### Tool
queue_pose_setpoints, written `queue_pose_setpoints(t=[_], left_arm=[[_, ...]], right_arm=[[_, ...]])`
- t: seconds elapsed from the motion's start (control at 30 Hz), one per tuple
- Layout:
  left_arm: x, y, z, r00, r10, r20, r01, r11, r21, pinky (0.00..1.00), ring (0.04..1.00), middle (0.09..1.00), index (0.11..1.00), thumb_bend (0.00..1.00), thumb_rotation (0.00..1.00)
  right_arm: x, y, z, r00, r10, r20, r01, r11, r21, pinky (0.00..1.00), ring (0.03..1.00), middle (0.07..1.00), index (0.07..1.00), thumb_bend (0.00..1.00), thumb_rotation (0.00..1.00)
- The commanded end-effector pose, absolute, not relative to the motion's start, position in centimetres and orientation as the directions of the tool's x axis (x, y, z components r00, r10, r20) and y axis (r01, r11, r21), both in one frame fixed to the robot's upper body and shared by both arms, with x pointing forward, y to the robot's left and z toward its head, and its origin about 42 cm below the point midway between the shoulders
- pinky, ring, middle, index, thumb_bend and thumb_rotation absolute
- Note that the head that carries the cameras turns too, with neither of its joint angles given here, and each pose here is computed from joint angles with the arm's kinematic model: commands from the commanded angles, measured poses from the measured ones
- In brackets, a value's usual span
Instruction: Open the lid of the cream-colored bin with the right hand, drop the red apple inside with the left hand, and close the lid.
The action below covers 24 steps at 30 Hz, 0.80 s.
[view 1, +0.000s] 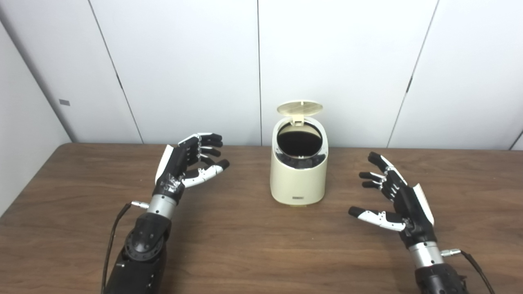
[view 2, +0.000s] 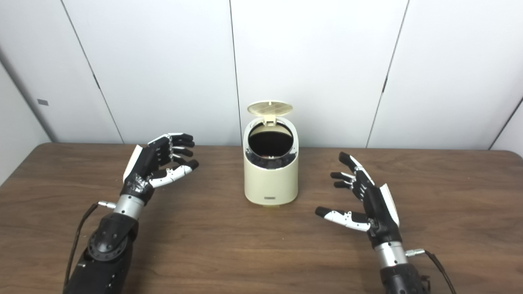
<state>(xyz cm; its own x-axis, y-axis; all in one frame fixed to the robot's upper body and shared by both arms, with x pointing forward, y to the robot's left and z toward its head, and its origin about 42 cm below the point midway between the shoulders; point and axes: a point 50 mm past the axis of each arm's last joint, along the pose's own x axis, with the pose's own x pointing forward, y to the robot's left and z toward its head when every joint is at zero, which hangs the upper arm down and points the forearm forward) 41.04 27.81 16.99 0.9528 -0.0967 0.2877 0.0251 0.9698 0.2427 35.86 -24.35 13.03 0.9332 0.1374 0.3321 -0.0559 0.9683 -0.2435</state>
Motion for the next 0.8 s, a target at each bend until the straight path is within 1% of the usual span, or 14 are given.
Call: queue_pose_setpoints(t=[0.0,0.13,0.2,0.27,0.4,0.43,0.47,0.5,0.57,0.67,0.7,0.77], left_arm=[[41.5,28.1,18.1,0.940,-0.086,0.329,0.013,0.975,0.220,0.50,0.604,0.684,0.689,0.62,0.08],[41.1,28.0,16.6,0.965,-0.071,0.253,0.025,0.983,0.181,0.53,0.612,0.690,0.695,0.61,0.06],[40.9,27.9,15.9,0.970,-0.075,0.232,0.035,0.984,0.174,0.52,0.614,0.689,0.690,0.60,0.03],[40.8,27.8,15.1,0.973,-0.080,0.217,0.044,0.985,0.167,0.50,0.608,0.687,0.685,0.60,0.03],[40.3,27.6,13.8,0.977,-0.085,0.197,0.051,0.984,0.171,0.48,0.606,0.681,0.678,0.61,0.03],[40.1,27.6,13.6,0.978,-0.085,0.190,0.054,0.985,0.161,0.48,0.606,0.681,0.677,0.61,0.02],[40.0,27.6,13.4,0.979,-0.086,0.184,0.057,0.986,0.154,0.48,0.605,0.678,0.675,0.61,0.02],[40.0,27.6,13.2,0.980,-0.086,0.181,0.059,0.987,0.149,0.49,0.604,0.676,0.675,0.61,0.01],[39.8,27.5,13.0,0.979,-0.088,0.182,0.058,0.985,0.163,0.49,0.603,0.678,0.676,0.61,0.02],[39.8,27.5,12.8,0.979,-0.091,0.183,0.058,0.983,0.174,0.49,0.604,0.684,0.680,0.61,0.03],[39.8,27.5,12.8,0.979,-0.090,0.182,0.059,0.983,0.173,0.49,0.604,0.684,0.680,0.61,0.03],[39.8,27.3,12.7,0.980,-0.092,0.178,0.062,0.984,0.167,0.50,0.605,0.685,0.681,0.61,0.02]], right_arm=[[34.4,-24.7,10.2,0.956,0.123,0.266,-0.062,0.972,-0.225,0.68,0.755,0.905,0.888,0.73,0.23],[34.6,-25.1,10.3,0.955,0.128,0.268,-0.062,0.969,-0.241,0.68,0.751,0.906,0.887,0.72,0.23],[34.7,-25.2,10.6,0.953,0.131,0.272,-0.065,0.969,-0.240,0.68,0.755,0.904,0.886,0.71,0.22],[34.8,-25.3,10.9,0.950,0.135,0.281,-0.066,0.968,-0.244,0.68,0.750,0.893,0.883,0.70,0.22],[35.2,-25.6,12.0,0.945,0.140,0.297,-0.059,0.962,-0.267,0.65,0.735,0.883,0.881,0.70,0.28],[35.4,-25.6,12.8,0.944,0.145,0.297,-0.056,0.956,-0.288,0.65,0.733,0.883,0.881,0.70,0.29],[35.5,-25.6,13.6,0.942,0.153,0.298,-0.057,0.950,-0.308,0.62,0.730,0.881,0.879,0.69,0.32],[35.6,-25.6,14.2,0.941,0.158,0.298,-0.057,0.946,-0.320,0.59,0.735,0.882,0.878,0.64,0.32],[36.1,-25.8,16.0,0.930,0.183,0.319,-0.062,0.933,-0.355,0.58,0.748,0.881,0.874,0.61,0.31],[36.8,-26.0,18.1,0.917,0.212,0.339,-0.059,0.911,-0.408,0.63,0.766,0.878,0.876,0.60,0.40],[37.1,-26.0,19.0,0.913,0.222,0.344,-0.059,0.903,-0.426,0.64,0.769,0.876,0.877,0.60,0.41],[38.2,-26.2,21.4,0.891,0.256,0.376,-0.048,0.875,-0.482,0.67,0.774,0.863,0.871,0.60,0.43]])
